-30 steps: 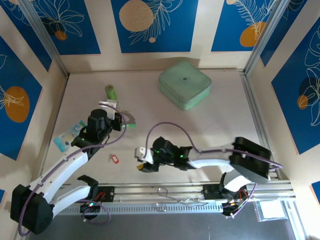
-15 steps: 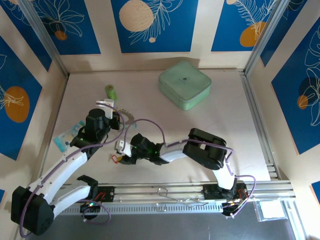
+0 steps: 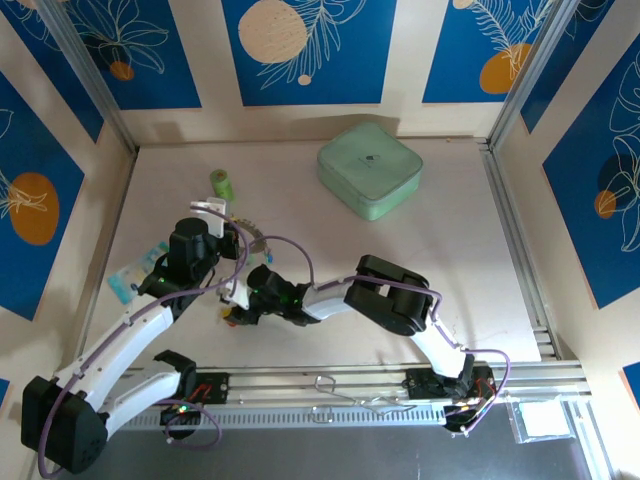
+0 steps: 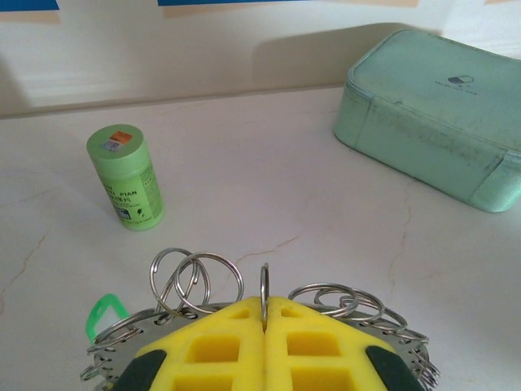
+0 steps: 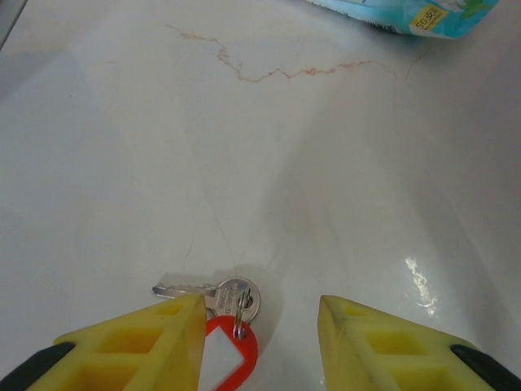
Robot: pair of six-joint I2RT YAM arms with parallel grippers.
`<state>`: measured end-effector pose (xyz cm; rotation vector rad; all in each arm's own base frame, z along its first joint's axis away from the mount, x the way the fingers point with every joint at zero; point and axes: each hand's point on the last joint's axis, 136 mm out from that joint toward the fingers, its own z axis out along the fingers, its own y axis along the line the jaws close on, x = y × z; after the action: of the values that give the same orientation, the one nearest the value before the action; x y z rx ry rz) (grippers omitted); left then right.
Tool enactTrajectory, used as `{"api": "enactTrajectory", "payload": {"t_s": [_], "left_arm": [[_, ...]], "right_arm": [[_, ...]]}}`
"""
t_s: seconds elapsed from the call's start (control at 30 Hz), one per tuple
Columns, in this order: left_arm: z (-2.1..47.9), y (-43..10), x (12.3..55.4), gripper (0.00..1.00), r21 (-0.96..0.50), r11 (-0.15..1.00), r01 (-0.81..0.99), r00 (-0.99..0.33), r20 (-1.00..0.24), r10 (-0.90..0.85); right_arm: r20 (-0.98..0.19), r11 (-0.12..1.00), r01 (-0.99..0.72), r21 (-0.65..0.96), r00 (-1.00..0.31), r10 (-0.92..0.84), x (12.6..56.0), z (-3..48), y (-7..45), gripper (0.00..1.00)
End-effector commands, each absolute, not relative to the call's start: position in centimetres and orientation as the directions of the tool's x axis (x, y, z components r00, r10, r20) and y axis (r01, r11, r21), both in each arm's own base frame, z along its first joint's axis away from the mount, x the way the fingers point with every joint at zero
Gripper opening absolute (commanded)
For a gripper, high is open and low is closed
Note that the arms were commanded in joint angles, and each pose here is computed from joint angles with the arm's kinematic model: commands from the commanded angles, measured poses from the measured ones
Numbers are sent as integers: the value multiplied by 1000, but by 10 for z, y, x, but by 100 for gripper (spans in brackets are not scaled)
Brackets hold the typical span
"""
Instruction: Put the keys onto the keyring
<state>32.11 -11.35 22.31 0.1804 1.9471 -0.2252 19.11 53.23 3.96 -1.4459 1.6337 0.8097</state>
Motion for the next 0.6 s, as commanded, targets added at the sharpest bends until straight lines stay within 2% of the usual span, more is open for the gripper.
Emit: {"api": "enactTrajectory", "payload": {"t_s": [0.0, 0.4, 0.57], "left_arm": [[246, -110, 325, 0, -77, 972, 224, -301, -954, -6], [246, -111, 324, 0, -80, 971, 227, -298, -955, -9], [245, -111, 324, 0, -80, 970, 228, -297, -955, -9]], "right_arm": [[-868, 152, -988, -24, -55, -493, 195, 30, 535, 39], [-860, 138, -990, -19, -54, -508, 193, 22, 537, 25], [-860, 130, -991, -16, -53, -507, 191, 22, 538, 24]]}}
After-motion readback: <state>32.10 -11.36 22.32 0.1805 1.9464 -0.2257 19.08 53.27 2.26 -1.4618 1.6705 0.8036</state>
